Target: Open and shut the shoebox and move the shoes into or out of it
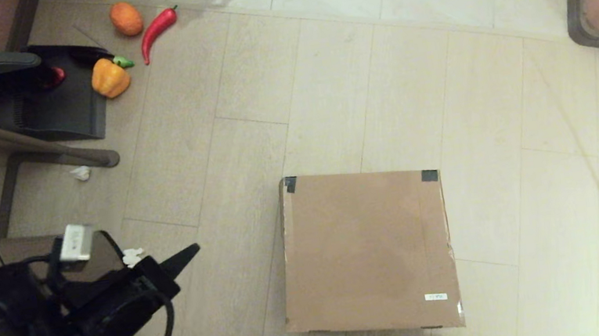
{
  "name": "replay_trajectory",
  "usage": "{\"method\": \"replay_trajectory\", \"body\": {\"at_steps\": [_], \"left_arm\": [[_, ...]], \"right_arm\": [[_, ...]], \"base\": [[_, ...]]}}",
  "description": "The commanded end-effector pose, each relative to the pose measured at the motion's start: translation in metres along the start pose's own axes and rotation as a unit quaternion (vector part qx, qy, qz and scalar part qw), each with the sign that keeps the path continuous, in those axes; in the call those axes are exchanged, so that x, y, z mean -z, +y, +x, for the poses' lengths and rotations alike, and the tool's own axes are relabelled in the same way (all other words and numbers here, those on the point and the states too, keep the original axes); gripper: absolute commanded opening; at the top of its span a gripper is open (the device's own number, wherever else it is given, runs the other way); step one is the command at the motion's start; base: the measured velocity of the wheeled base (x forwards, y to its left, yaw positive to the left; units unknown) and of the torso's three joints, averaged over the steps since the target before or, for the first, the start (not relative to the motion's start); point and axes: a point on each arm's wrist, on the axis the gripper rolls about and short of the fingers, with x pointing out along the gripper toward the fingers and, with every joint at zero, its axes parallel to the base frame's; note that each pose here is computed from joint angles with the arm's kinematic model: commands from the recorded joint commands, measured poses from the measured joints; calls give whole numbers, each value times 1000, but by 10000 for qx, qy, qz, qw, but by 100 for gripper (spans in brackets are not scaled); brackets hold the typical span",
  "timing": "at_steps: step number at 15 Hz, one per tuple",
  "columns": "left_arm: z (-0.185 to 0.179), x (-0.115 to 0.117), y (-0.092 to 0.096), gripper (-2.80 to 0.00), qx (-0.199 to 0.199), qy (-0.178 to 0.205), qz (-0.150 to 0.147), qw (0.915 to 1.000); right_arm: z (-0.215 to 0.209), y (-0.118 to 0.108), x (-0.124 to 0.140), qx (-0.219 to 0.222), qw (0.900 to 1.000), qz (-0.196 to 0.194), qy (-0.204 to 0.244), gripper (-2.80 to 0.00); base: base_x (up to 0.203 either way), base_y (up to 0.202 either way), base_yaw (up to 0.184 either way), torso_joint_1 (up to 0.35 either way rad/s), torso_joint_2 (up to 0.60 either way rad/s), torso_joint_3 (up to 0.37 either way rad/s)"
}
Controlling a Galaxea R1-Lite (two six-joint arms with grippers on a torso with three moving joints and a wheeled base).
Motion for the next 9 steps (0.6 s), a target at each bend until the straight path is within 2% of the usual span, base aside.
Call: {"method": "replay_trajectory", "body": {"at_steps": [1, 3, 5, 6, 7, 8, 9], "left_arm": [[-29, -14, -1, -280, -46, -523, 78, 9986], [-53, -14, 4, -280, -235, -742, 209, 9967], [-78, -12, 4, -280, -311, -996, 306, 9941], [-89, -10, 9, -280, -537, -1115, 360, 9917], [-98, -10, 13, -280, -750, -1228, 436, 9886], [-105, -11, 16, -280, -941, -1302, 528, 9856], [-112, -12, 18, -280, -1058, -1360, 711, 9825]], "right_arm": [[-2, -15, 9, 48, 9999, 119, 61, -280], [-5, -45, 28, 210, 9993, 307, 65, -280], [-5, -53, 32, 315, 9995, 54, -30, -280], [-4, -57, 32, 383, 9991, -71, -191, -280], [-3, -63, 32, 691, 9956, -342, -525, -280], [-3, -73, 36, 1265, 9869, -588, -806, -280], [-5, -86, 42, 2146, 9679, -852, -987, -280]], "base": [[0, 0, 0, 0, 0, 0], [0, 0, 0, 0, 0, 0], [0, 0, 0, 0, 0, 0], [0, 0, 0, 0, 0, 0], [0, 0, 0, 0, 0, 0], [0, 0, 0, 0, 0, 0], [0, 0, 0, 0, 0, 0]]}}
